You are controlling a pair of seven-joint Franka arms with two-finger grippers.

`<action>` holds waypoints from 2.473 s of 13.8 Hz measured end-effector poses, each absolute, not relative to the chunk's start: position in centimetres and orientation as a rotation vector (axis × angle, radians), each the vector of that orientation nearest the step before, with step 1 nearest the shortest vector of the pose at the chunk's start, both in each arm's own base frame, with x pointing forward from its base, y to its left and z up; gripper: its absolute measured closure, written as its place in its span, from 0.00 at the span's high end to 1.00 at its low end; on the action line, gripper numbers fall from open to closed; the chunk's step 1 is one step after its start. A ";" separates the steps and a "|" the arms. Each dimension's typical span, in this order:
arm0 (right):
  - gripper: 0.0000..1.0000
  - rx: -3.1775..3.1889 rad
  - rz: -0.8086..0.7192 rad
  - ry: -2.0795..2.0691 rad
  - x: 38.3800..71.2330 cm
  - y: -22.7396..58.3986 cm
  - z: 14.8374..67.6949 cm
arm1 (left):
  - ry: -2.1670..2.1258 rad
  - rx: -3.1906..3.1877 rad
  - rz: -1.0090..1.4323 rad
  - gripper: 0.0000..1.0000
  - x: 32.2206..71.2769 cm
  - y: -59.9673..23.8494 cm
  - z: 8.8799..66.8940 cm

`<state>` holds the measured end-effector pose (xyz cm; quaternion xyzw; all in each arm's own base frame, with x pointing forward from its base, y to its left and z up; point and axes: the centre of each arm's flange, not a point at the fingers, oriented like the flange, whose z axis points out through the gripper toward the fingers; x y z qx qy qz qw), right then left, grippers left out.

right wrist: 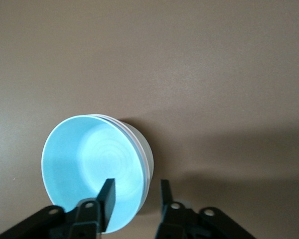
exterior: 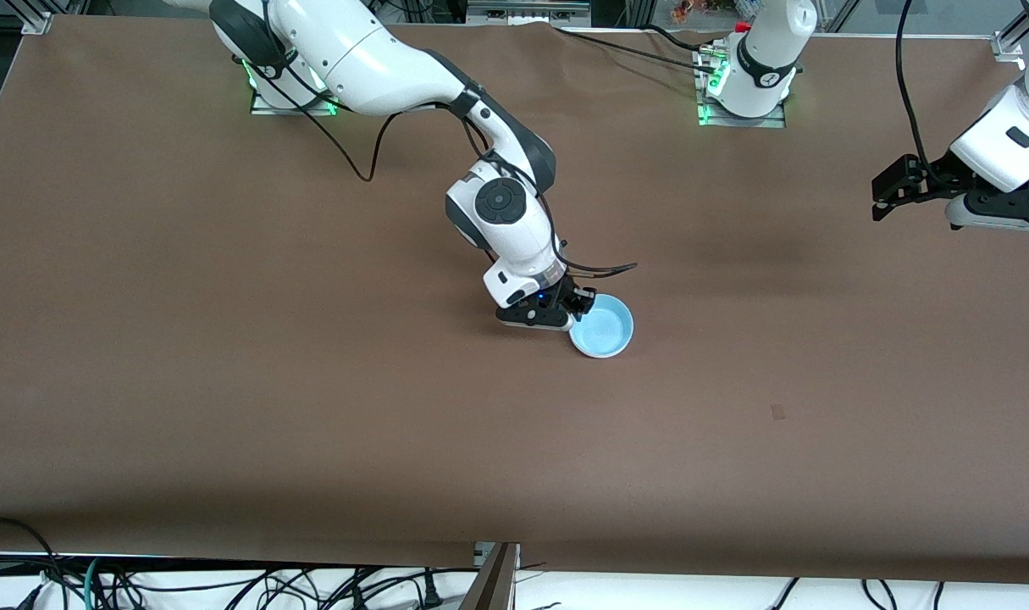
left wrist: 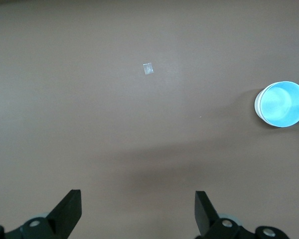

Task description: Stack pink and blue bowls on white bowl

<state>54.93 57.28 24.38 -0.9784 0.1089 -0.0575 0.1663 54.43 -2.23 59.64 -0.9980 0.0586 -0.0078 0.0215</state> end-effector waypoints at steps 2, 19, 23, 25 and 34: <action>0.70 -2.816 -0.139 0.313 55.5 57.2 25.8 | 0.178 -3.093 -0.014 1.00 54.4 -2.1 59.6; 1.00 -3.238 0.337 -0.422 64.5 22.7 50.5 | 0.176 -3.094 0.009 1.00 54.2 -2.0 59.8; 1.00 -3.202 0.295 -0.327 63.1 15.5 55.4 | 0.178 -3.094 0.008 1.00 54.2 -2.1 59.8; 1.00 -3.196 0.276 -0.289 61.5 12.7 57.1 | 0.179 -3.094 0.008 1.00 54.2 -2.2 59.8; 1.00 -3.214 0.181 -0.160 56.0 6.2 61.6 | 0.176 -3.094 0.009 1.00 54.2 -2.1 59.8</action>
